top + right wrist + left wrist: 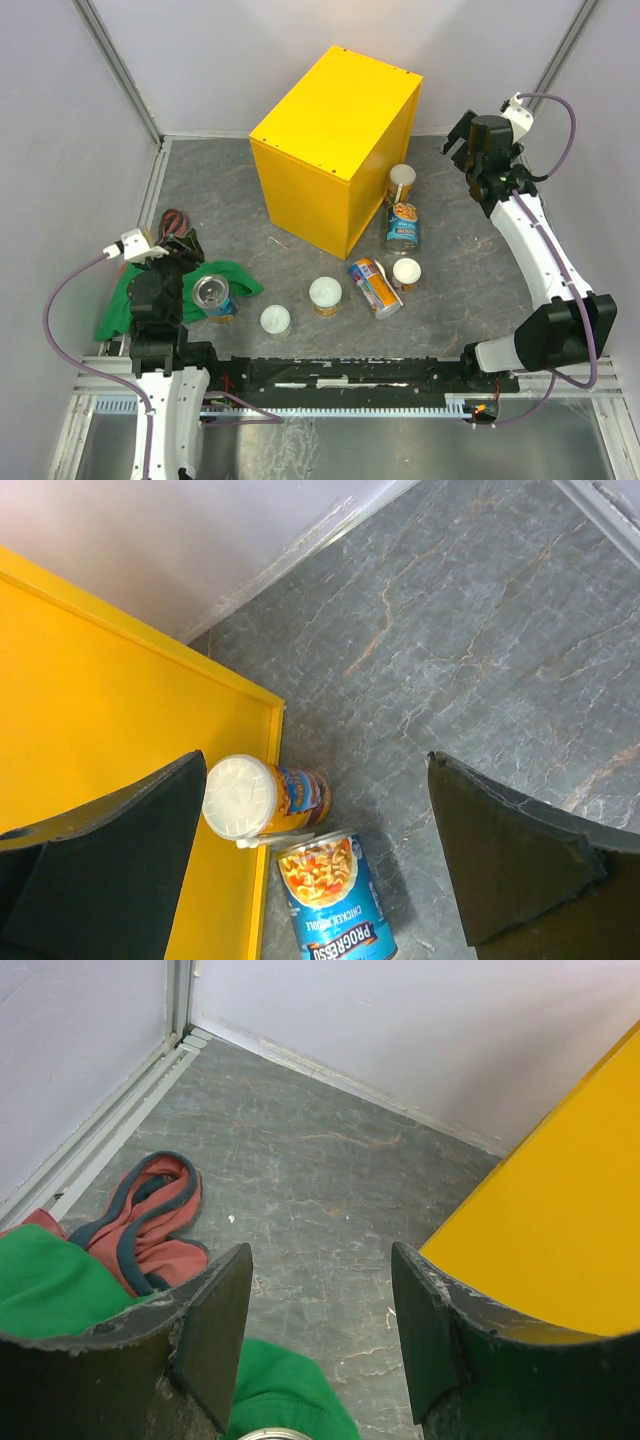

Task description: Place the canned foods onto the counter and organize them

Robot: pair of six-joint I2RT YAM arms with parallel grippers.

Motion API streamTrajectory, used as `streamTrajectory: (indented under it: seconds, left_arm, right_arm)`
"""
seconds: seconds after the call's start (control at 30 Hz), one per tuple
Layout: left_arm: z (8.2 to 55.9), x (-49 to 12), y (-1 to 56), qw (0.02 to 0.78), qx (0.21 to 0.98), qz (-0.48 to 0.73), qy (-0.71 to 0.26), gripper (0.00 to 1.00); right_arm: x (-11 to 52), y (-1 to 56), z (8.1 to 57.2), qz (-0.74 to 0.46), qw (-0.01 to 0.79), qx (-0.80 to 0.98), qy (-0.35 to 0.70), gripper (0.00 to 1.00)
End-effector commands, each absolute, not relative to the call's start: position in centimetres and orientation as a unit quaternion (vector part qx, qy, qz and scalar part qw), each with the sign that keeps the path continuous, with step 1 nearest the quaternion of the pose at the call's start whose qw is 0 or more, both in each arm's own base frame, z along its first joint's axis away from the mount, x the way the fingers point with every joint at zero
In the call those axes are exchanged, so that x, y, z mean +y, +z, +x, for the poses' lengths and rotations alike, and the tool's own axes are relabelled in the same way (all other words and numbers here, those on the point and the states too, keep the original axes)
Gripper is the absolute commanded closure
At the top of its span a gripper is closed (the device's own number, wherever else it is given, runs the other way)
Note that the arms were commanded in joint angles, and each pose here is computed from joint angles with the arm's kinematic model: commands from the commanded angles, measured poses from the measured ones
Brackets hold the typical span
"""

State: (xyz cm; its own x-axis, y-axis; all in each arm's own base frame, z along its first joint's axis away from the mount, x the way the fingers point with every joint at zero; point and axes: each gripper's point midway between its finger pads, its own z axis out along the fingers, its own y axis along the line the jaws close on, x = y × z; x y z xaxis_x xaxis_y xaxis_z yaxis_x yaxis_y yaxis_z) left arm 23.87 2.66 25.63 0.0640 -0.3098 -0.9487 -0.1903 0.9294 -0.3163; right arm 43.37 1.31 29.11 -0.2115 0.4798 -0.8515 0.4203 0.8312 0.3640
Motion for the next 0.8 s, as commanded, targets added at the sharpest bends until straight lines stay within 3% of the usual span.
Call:
streamTrajectory:
  seconds: [0.0,0.1,0.23,0.3,0.5,0.77]
  left_arm:
    - [24.4,2.5,27.7,0.731,0.657,-0.178,-0.052,0.36]
    - [24.6,2.5,27.8,0.733,0.655,-0.178,-0.053,0.36]
    - [24.8,2.4,27.6,0.729,0.659,-0.177,-0.057,0.36]
    - [24.9,2.3,27.5,0.727,0.66,-0.178,-0.059,0.36]
    - [25.3,2.1,27.0,0.72,0.668,-0.178,-0.064,0.36]
    - [25.5,2.0,26.2,0.712,0.675,-0.181,-0.068,0.37]
  right_arm:
    - [2.0,29.5,43.4,0.274,0.556,0.783,0.046,0.01]
    - [3.2,28.6,43.9,0.245,0.549,0.796,0.063,0.0]
    - [4.9,27.0,45.0,0.188,0.523,0.828,0.076,0.18]
    - [5.1,25.8,45.1,0.171,0.501,0.847,0.055,0.2]
    - [7.9,23.4,44.7,0.078,0.473,0.877,0.026,0.04]
    - [9.6,21.0,44.6,0.031,0.471,0.881,0.019,0.01]
